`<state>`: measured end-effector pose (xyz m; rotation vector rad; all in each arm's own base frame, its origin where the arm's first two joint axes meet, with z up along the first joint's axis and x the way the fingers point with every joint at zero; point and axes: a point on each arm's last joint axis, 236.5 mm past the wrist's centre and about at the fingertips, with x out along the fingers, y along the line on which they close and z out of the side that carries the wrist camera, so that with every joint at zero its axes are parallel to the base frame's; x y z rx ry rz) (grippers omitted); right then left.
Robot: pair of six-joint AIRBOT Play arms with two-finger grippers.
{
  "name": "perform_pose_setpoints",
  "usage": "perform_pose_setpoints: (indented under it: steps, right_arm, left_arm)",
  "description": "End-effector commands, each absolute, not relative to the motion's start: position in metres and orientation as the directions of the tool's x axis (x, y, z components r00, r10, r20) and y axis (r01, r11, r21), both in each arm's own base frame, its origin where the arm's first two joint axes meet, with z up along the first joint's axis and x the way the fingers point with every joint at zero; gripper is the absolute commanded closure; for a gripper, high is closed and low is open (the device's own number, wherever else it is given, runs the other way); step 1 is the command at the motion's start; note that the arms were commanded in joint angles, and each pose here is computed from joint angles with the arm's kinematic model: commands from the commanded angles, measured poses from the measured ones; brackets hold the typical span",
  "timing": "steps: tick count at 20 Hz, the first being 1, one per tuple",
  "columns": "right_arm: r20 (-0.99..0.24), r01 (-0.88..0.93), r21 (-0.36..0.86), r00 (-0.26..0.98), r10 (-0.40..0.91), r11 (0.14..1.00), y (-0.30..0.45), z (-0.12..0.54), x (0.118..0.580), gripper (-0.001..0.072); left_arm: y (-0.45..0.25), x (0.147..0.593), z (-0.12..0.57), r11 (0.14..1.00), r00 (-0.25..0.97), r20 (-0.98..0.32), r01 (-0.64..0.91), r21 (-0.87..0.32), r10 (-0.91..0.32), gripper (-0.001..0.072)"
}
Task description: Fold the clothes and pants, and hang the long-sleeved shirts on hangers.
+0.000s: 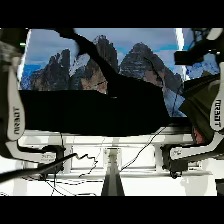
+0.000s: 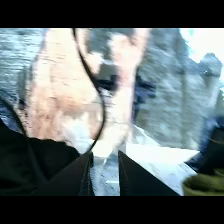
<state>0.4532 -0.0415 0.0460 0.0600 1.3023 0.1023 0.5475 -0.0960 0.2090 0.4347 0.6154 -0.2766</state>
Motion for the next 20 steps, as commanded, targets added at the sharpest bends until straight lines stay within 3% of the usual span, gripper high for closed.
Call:
perform_pose_setpoints:
  steps: [1, 4, 9, 13, 14, 15, 16, 17, 18, 19, 20]
  right_arm:
    - [-0.933, -0.042, 0.195, 0.299, 0.199, 0.98, -0.054, 0.063, 0.445, 0.0514]
    - [-0.917, -0.132, 0.279, 0.256, 0.305, 0.951, -0.035, 0.052, 0.427, 0.0515]
    - [-0.904, -0.153, 0.425, -0.013, 0.428, 0.892, -0.004, -0.015, 0.353, 0.0516]
    - [-0.844, -0.139, 0.536, -0.099, 0.527, 0.833, 0.023, -0.045, 0.321, 0.0516]
    - [-0.817, -0.16, 0.577, -0.091, 0.57, 0.801, 0.034, -0.045, 0.32, 0.0549]
    - [-0.791, -0.183, 0.609, -0.073, 0.608, 0.772, 0.044, -0.045, 0.322, 0.063]
    - [-0.786, -0.183, 0.613, -0.046, 0.616, 0.768, 0.046, -0.048, 0.327, 0.0628]
    - [-0.796, -0.176, 0.597, -0.01, 0.605, 0.783, 0.044, -0.054, 0.334, 0.0587]
    - [-0.81, -0.172, 0.573, 0.032, 0.586, 0.801, 0.04, -0.059, 0.343, 0.0399]
    - [-0.82, -0.166, 0.551, 0.074, 0.567, 0.818, 0.035, -0.061, 0.353, 0.0281]
    - [-0.826, -0.146, 0.534, 0.118, 0.551, 0.832, 0.032, -0.063, 0.363, 0.0211]
  left_arm:
    - [-0.033, 0.527, 0.255, 0.898, 0.829, -0.559, 0.251, 0.36, -0.008, 0.0695]
    - [0.015, 0.514, 0.258, 0.918, 0.812, -0.58, 0.176, 0.354, 0.068, 0.0694]
    - [0.08, 0.496, 0.232, 0.939, 0.723, -0.67, 0.091, 0.331, 0.166, 0.0695]
    - [0.137, 0.48, 0.228, 0.95, 0.686, -0.684, -0.032, 0.311, 0.247, 0.0695]
    - [0.15, 0.474, 0.225, 0.952, 0.669, -0.695, -0.063, 0.301, 0.264, 0.0695]
    - [0.163, 0.467, 0.22, 0.953, 0.649, -0.708, -0.097, 0.287, 0.279, 0.0696]
    - [0.175, 0.461, 0.214, 0.953, 0.627, -0.722, -0.129, 0.273, 0.291, 0.0695]
    - [0.186, 0.455, 0.204, 0.953, 0.604, -0.738, -0.159, 0.259, 0.301, 0.0695]
    - [0.194, 0.45, 0.191, 0.952, 0.577, -0.758, -0.169, 0.254, 0.305, 0.0695]
    - [0.199, 0.444, 0.178, 0.953, 0.549, -0.78, -0.174, 0.247, 0.302, 0.0695]
    - [0.2, 0.439, 0.162, 0.956, 0.515, -0.806, -0.171, 0.238, 0.293, 0.0695]
